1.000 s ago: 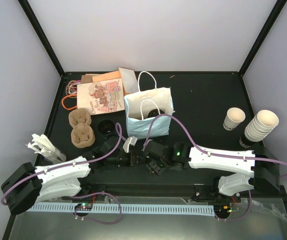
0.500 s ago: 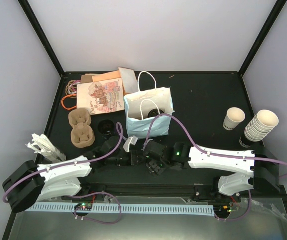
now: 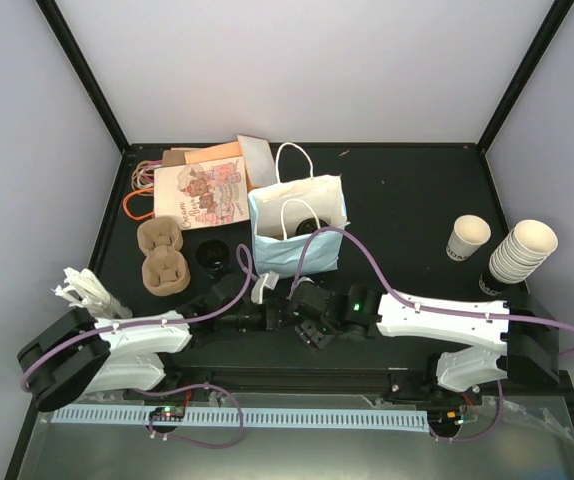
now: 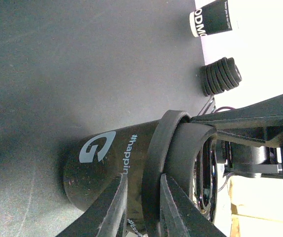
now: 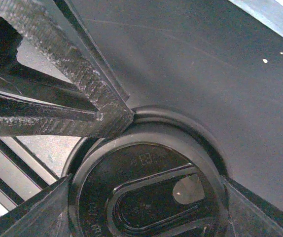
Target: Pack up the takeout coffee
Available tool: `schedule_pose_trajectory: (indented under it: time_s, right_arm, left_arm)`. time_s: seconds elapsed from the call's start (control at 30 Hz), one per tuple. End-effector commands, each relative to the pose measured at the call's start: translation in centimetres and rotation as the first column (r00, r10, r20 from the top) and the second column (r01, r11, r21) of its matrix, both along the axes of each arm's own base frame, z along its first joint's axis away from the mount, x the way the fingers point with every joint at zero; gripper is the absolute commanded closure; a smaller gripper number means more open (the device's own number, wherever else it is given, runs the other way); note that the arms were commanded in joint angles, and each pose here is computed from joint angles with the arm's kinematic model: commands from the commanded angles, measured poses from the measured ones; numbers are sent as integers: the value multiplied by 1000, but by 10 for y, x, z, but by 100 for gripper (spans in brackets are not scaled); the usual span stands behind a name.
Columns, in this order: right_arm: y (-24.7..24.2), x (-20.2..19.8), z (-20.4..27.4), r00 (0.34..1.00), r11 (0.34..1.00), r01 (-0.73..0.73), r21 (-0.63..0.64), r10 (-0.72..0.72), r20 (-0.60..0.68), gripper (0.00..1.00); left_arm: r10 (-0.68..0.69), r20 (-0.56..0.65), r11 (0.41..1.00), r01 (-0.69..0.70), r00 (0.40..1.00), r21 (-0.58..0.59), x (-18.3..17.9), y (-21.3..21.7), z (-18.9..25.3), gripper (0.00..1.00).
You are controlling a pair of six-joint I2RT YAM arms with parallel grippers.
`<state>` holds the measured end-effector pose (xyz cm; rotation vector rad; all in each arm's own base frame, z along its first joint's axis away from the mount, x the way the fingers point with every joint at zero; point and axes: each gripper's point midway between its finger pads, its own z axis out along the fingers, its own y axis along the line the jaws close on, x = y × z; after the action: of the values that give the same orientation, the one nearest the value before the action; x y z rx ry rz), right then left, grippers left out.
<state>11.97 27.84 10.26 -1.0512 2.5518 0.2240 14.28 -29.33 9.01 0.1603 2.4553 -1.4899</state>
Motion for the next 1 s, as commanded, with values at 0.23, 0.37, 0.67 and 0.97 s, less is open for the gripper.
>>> schedule_pose_trajectory:
  time_s: [0.23, 0.37, 0.67, 0.97]
  right_arm:
    - [-17, -34, -56, 982, 990, -72, -123, 49, -182, 24]
    - [-17, -35, -58, 981, 989, -74, -125, 50, -187, 24]
    - [-17, -36, -62, 979, 989, -80, -127, 54, -196, 24]
    - [-17, -37, -61, 979, 989, -86, -119, 62, -194, 25]
  left_arm:
    - [21, -179, 977, 18, 984, 213, -35, 28, -73, 83]
    - [32, -206, 972, 18, 978, 236, -41, 32, -85, 84]
    - [46, -232, 970, 12, 972, 244, -45, 35, -93, 85]
    - [47, -200, 972, 2, 979, 235, -40, 31, -82, 86]
